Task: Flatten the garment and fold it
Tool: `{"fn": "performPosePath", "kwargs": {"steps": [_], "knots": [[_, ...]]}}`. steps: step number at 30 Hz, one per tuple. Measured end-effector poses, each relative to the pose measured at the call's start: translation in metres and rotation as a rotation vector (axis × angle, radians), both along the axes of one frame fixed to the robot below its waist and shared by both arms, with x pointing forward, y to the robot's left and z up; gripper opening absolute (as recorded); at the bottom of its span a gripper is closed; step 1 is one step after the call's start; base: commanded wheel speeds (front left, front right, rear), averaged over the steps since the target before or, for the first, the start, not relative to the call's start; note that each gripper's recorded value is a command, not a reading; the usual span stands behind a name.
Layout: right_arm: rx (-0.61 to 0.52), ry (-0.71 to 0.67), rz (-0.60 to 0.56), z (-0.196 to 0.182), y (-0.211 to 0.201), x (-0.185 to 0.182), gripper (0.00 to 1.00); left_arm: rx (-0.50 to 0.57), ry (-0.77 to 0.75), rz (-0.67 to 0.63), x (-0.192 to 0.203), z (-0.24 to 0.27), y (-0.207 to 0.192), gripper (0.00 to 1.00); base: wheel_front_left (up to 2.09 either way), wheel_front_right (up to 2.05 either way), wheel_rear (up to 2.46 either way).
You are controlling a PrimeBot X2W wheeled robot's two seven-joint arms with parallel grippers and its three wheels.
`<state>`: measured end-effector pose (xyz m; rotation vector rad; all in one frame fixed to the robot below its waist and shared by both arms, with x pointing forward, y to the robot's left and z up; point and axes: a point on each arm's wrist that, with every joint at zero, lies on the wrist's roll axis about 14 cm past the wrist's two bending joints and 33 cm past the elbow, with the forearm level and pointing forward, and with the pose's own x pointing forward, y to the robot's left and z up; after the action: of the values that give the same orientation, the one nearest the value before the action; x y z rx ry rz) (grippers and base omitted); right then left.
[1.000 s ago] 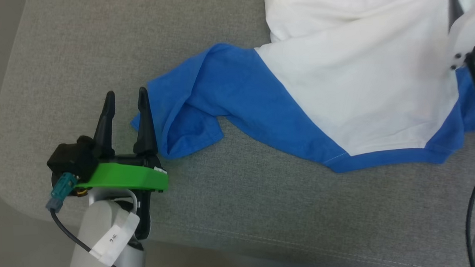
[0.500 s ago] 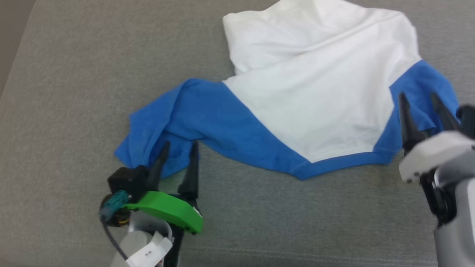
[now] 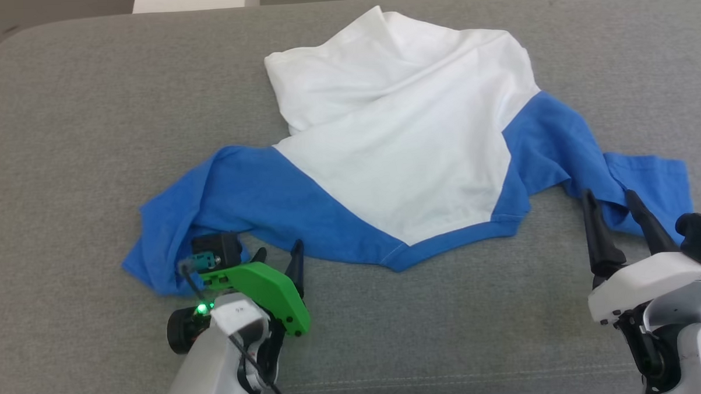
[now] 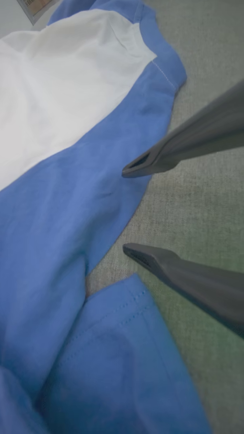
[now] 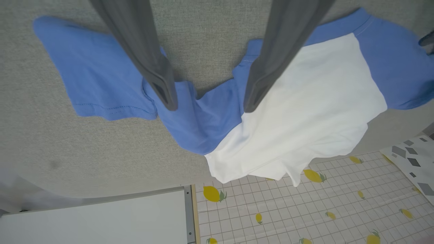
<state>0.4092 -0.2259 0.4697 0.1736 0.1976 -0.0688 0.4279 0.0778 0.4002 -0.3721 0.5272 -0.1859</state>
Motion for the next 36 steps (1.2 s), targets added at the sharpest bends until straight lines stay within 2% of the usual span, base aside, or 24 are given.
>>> {"fn": "performPosePath", "kwargs": {"steps": [8, 13, 14, 15, 16, 17, 22, 27, 36], "knots": [[0.012, -0.013, -0.005, 0.004, -0.001, -0.005, 1.0, 0.058, 0.121, -0.011, 0.009, -0.017, -0.005, 1.0, 0.0, 0.0, 0.0], [0.018, -0.012, 0.001, 0.004, 0.001, -0.005, 1.0, 0.149, 0.189, -0.102, 0.008, -0.029, -0.011, 1.0, 0.0, 0.0, 0.0], [0.021, -0.013, 0.001, 0.004, 0.001, -0.005, 1.0, 0.16, 0.199, -0.115, 0.007, -0.031, -0.012, 0.78, 0.0, 0.0, 0.0], [0.023, -0.013, 0.001, 0.004, 0.001, -0.005, 1.0, 0.17, 0.207, -0.128, 0.007, -0.032, -0.013, 0.48, 0.0, 0.0, 0.0], [0.024, -0.012, 0.001, 0.003, 0.001, -0.005, 1.0, 0.179, 0.209, -0.14, 0.008, -0.032, -0.014, 0.14, 0.0, 0.0, 0.0], [0.026, -0.011, 0.0, 0.003, 0.001, -0.005, 1.0, 0.181, 0.207, -0.152, 0.009, -0.032, -0.015, 0.0, 0.0, 0.0, 0.0], [0.031, -0.012, 0.0, 0.003, 0.001, -0.005, 1.0, 0.176, 0.172, -0.171, 0.011, -0.028, -0.02, 0.0, 0.0, 0.0, 0.0], [0.034, -0.017, 0.004, 0.005, 0.003, -0.007, 1.0, 0.137, 0.096, -0.098, 0.014, -0.015, -0.008, 0.0, 0.0, 0.0, 0.0], [0.042, -0.003, 0.013, 0.004, 0.006, -0.009, 1.0, 0.154, 0.05, 0.099, -0.005, -0.005, 0.06, 0.0, 0.0, 0.0, 0.0]]}}
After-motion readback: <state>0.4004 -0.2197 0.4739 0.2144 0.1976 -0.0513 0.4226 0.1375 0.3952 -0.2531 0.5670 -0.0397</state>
